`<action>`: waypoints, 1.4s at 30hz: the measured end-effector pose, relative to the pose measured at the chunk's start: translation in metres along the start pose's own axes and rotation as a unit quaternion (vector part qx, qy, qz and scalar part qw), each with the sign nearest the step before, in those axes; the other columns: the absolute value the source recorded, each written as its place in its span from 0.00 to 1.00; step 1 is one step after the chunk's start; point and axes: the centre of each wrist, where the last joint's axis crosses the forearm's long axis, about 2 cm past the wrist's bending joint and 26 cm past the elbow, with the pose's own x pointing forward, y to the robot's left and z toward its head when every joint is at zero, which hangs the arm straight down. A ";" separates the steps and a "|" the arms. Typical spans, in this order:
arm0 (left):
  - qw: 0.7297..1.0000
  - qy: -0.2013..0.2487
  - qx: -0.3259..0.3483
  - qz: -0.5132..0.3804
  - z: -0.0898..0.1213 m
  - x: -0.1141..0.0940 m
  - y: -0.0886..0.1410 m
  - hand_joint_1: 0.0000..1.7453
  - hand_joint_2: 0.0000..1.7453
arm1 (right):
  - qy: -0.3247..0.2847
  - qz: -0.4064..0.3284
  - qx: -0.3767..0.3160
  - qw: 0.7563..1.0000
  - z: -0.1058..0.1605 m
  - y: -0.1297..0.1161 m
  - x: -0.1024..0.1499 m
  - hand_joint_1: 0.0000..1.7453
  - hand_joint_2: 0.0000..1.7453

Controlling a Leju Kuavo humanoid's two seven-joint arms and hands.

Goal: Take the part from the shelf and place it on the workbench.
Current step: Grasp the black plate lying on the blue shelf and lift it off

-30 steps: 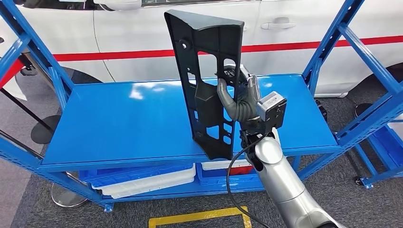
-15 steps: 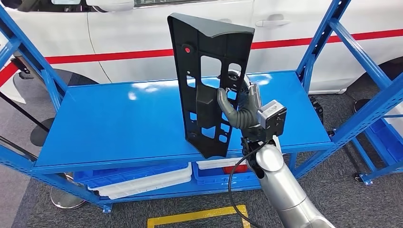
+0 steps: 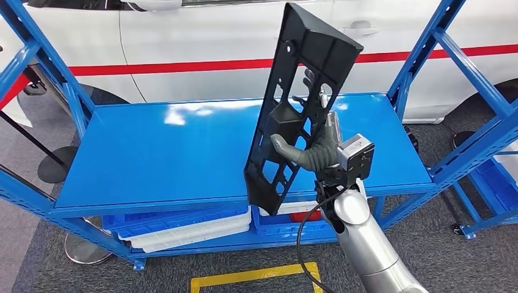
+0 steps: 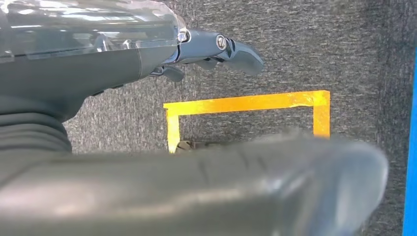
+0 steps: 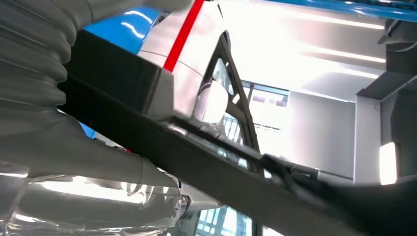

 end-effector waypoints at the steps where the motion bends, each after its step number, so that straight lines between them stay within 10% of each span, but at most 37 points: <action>1: 1.000 0.000 0.000 0.000 0.000 0.000 0.000 0.00 0.00 | 0.000 0.000 0.001 1.000 0.000 0.000 0.000 0.99 1.00; 42: 1.000 -0.002 0.006 -0.008 -0.001 0.001 0.001 0.00 0.00 | -0.024 -0.009 0.005 1.000 0.005 -0.009 0.011 1.00 1.00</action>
